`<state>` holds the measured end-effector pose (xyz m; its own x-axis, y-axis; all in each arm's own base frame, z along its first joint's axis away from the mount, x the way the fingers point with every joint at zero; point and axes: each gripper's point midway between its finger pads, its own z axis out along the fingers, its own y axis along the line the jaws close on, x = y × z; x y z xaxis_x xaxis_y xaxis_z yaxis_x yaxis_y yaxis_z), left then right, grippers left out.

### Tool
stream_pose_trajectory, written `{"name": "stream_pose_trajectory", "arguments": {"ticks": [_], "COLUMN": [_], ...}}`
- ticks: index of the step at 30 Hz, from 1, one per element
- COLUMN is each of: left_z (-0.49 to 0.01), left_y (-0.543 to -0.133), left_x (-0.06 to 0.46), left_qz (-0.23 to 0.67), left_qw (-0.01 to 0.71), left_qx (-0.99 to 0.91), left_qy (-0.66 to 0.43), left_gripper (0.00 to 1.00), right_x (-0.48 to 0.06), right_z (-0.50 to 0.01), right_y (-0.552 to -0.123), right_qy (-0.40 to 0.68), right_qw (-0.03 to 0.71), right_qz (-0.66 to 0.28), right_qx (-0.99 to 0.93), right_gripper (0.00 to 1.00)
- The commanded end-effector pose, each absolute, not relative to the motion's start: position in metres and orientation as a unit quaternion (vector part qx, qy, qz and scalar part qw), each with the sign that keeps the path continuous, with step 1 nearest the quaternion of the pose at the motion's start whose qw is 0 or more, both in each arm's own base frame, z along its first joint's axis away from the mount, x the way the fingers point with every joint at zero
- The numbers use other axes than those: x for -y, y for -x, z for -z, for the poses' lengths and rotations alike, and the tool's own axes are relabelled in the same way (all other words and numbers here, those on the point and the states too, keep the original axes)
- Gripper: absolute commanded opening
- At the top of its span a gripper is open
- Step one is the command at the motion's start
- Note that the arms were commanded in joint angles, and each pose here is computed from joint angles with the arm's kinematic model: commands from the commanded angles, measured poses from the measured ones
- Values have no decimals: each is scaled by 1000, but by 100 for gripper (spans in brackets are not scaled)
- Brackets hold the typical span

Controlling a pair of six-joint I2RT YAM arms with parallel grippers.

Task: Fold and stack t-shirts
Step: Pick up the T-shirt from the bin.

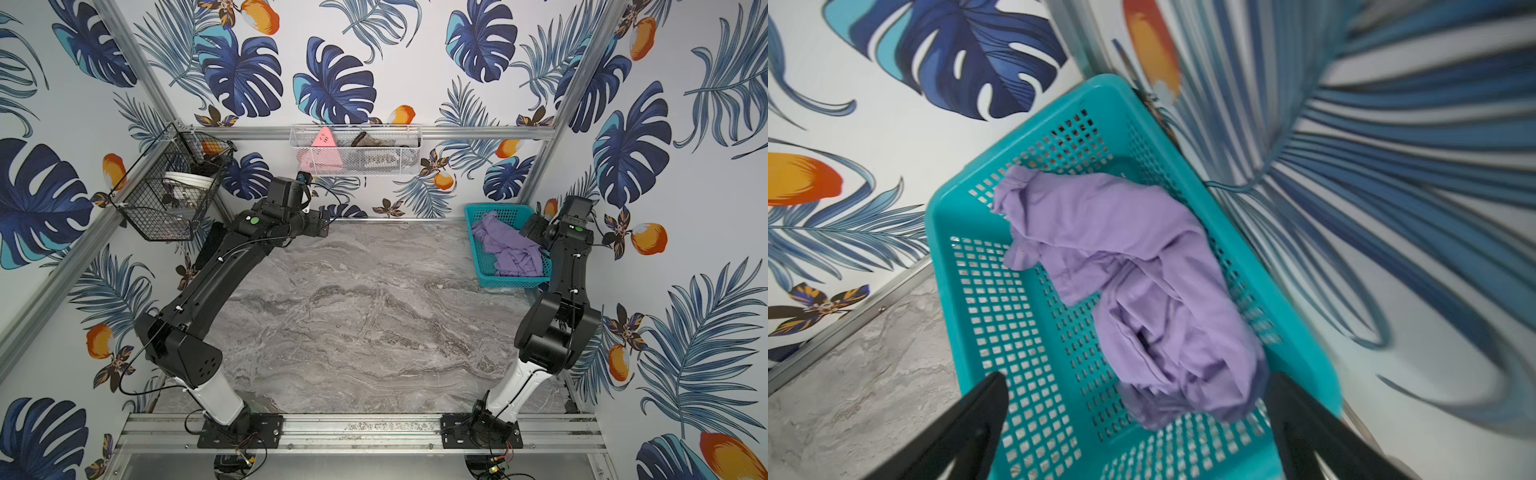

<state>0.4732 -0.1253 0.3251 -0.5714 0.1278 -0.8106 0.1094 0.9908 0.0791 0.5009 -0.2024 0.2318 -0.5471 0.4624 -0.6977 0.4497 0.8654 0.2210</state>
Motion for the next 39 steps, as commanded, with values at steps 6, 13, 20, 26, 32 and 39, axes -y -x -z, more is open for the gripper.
{"name": "stream_pose_trajectory", "arguments": {"ticks": [6,13,20,26,32,39], "left_z": [-297,-278,-253,-237,-217,-232], "left_y": [-472,-480,-489,-498,-507,-516], "left_x": [130,143,161,178,193,212], "left_qz": [-17,-44,-60,-63,-66,-71], "left_qw": [425,406,387,373,360,386], "left_qx": [-900,-904,-907,-910,-913,-899], "left_qy": [-93,-129,-152,-169,-180,-192], "left_gripper": [99,99,99,99,99,99], "right_x": [164,181,183,197,182,187], "right_z": [-177,-132,-82,-44,-13,-52], "right_y": [-573,-608,-610,-628,-640,-647], "right_qy": [-184,-196,-205,-210,-189,-205], "right_qw": [372,362,328,327,316,349], "right_qz": [-55,-48,-19,3,10,71], "right_qx": [-908,-910,-922,-922,-930,-912], "right_gripper": [100,100,100,100,7,0]}}
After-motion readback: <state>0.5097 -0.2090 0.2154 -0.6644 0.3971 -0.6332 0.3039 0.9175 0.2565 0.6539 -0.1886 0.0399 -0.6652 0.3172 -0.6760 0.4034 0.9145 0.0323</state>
